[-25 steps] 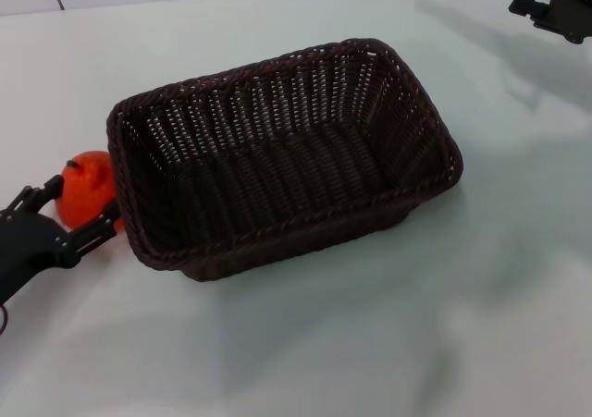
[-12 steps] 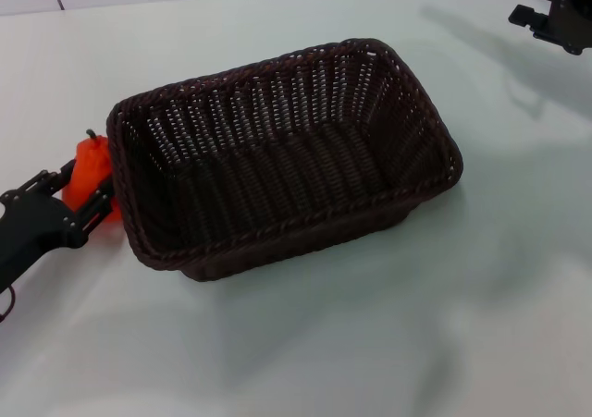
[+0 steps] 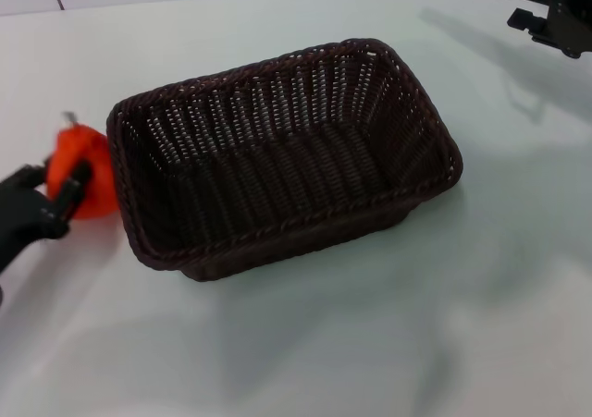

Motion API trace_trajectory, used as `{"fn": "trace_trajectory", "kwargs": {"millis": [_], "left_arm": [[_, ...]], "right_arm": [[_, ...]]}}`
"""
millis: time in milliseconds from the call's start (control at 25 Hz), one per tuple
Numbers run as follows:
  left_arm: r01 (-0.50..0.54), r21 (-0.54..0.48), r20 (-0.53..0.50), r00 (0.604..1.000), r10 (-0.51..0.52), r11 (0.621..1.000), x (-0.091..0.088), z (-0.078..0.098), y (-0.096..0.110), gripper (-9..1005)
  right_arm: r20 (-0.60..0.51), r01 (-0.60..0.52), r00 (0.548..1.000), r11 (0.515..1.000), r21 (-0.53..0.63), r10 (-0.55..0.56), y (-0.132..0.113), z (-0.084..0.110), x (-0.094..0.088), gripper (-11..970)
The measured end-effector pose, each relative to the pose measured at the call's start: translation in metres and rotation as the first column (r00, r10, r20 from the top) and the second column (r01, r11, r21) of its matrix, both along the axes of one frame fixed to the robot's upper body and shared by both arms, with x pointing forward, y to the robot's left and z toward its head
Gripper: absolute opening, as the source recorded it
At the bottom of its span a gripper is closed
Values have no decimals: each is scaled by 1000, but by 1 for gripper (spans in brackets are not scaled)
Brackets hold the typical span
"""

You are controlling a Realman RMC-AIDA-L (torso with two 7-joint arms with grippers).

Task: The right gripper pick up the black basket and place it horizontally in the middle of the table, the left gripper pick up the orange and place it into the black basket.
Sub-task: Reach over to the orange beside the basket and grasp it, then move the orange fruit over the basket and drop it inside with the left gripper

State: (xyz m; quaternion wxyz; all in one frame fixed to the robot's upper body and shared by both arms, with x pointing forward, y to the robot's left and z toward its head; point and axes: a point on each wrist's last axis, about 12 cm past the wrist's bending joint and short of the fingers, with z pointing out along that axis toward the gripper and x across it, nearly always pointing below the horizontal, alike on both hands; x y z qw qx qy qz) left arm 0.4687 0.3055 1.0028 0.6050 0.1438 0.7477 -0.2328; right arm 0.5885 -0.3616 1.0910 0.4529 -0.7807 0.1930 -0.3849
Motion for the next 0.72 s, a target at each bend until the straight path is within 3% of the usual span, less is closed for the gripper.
{"fn": "trace_trajectory", "kwargs": {"millis": [200,320,560,720], "left_arm": [[-131,-144,124,981,149,981,-13,16,21,315],[-138,-245,187,965,186,960,-19,27,26,299],[27,-366,247,967,69,930,-7,47,10,259],[154,-369,252,966,-61,916,11,53,-14,221]], "right_arm": [[14,1,1000,1000,-29,-1,4,-3,2,663],[20,1,1000,999,-40,0,6,-4,2,663],[41,-8,999,998,-68,10,13,-5,6,663],[50,-12,999,997,-81,16,15,-6,6,663]]}}
